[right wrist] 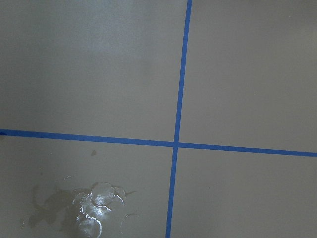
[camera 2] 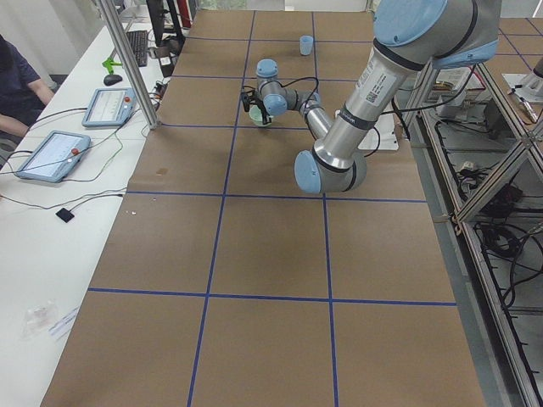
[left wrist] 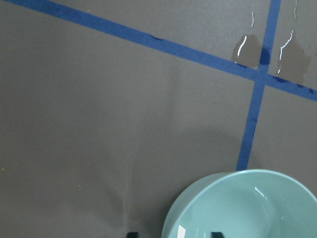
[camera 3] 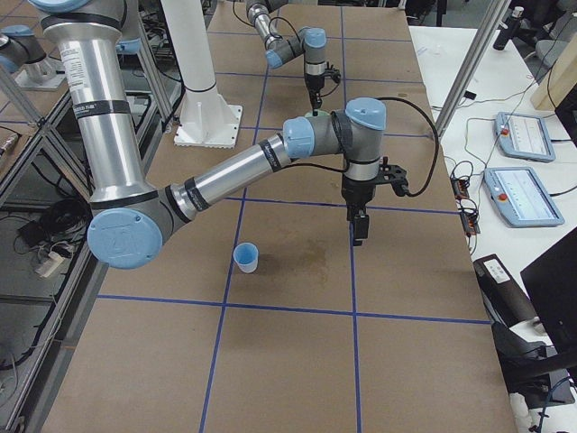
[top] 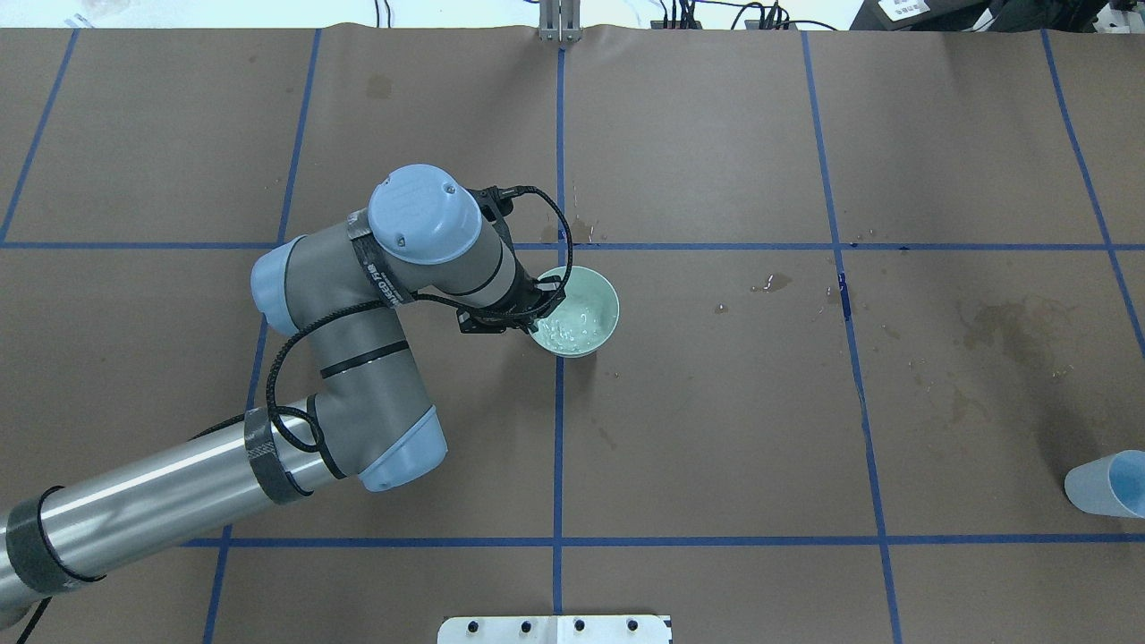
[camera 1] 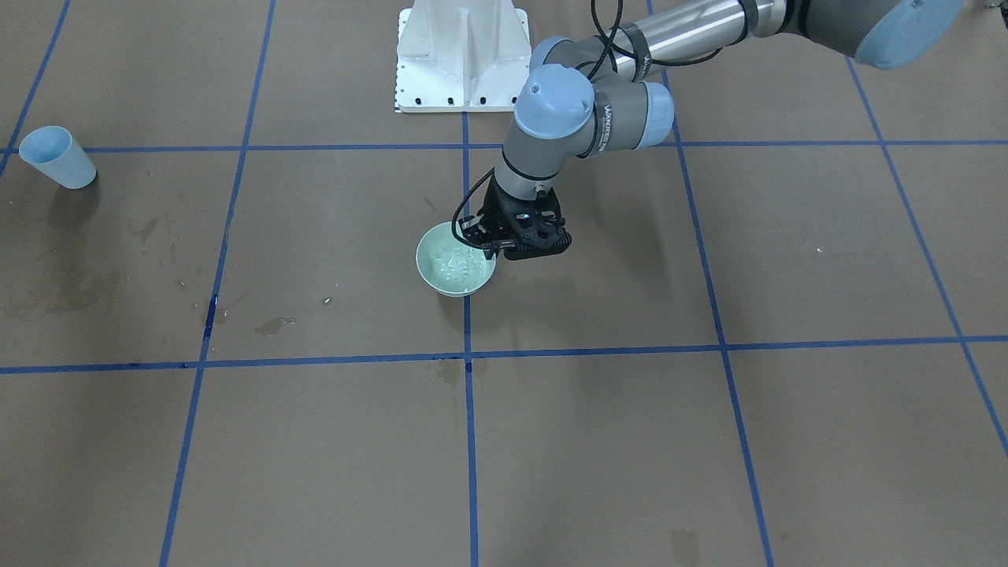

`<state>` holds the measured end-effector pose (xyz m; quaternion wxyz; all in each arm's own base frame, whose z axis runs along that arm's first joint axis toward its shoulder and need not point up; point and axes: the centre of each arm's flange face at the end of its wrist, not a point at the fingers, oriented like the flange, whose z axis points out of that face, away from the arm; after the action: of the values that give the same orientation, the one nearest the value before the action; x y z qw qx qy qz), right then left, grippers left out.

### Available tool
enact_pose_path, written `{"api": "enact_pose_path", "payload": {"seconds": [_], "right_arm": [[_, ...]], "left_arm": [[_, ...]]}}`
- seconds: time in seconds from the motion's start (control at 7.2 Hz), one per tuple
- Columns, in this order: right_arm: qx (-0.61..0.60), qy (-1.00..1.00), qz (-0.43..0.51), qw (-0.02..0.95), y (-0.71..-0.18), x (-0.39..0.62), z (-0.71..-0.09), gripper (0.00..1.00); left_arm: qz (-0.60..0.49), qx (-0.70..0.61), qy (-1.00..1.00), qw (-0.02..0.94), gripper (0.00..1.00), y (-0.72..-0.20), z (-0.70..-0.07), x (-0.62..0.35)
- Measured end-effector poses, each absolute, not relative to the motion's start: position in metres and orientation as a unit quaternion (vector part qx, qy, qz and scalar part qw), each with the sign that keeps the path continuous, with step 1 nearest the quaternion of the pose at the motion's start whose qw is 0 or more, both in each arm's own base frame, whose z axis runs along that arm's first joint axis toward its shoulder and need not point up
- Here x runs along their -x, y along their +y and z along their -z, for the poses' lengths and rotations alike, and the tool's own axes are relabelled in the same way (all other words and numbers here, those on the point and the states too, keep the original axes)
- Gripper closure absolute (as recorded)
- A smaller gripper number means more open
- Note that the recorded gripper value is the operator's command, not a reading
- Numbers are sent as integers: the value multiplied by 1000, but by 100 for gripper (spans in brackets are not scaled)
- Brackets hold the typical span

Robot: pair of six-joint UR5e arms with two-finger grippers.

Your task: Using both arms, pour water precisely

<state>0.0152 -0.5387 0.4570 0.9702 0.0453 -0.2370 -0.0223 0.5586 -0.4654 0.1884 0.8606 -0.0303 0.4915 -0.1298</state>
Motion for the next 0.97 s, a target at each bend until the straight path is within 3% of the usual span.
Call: {"api": "enact_pose_path", "payload": {"seconds": [0.42, 0.97], "right_arm": [[-51, -245, 31, 968, -537, -28, -458, 0], [-53, -271, 62, 959, -530, -42, -468, 0]], "left_arm": [[150, 53, 495, 854, 100, -512, -209, -438], [102, -6, 454, 885, 100, -496, -374, -273]]}}
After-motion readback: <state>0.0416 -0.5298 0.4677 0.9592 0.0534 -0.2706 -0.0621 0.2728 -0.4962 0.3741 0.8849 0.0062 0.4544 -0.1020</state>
